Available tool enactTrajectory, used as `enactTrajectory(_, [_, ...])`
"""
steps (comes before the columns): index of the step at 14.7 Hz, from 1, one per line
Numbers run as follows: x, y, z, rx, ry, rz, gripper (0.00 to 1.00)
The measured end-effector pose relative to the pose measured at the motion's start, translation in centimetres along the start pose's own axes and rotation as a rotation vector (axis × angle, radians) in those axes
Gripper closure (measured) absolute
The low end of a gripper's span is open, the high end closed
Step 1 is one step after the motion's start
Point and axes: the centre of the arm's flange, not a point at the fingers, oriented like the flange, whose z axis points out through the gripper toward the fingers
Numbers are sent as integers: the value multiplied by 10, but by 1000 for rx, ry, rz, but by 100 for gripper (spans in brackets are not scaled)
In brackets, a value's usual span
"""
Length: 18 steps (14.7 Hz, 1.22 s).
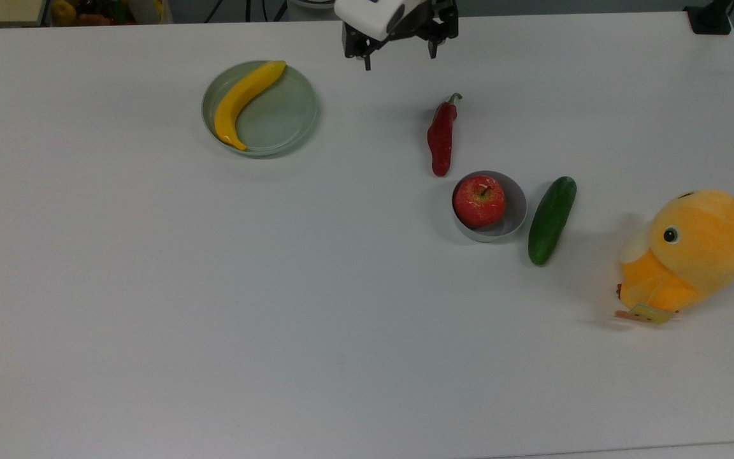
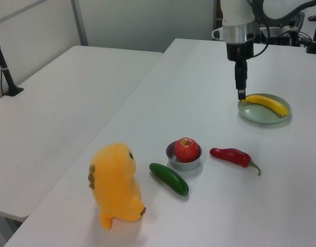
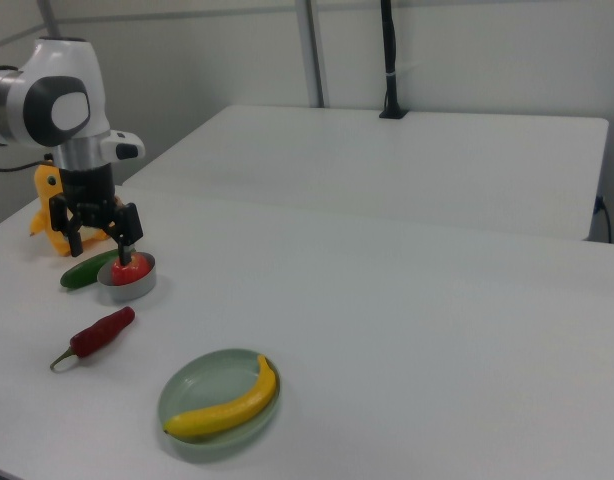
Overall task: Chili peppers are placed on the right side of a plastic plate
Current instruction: 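Lower the gripper around the red chili pepper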
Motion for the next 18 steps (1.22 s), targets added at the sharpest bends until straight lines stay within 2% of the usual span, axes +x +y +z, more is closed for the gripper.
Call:
enactTrajectory(4, [9,-32,39,-4,-51,7,0])
enactTrajectory(10, [30,-58,95,12,42,108,0])
enactTrajectory(14, [33,-66,124,25,100,143,0])
enactTrajectory(16, [28,-71,137,15,86,149,0])
enactTrajectory(18, [26,-76,149,-35,78,157,0])
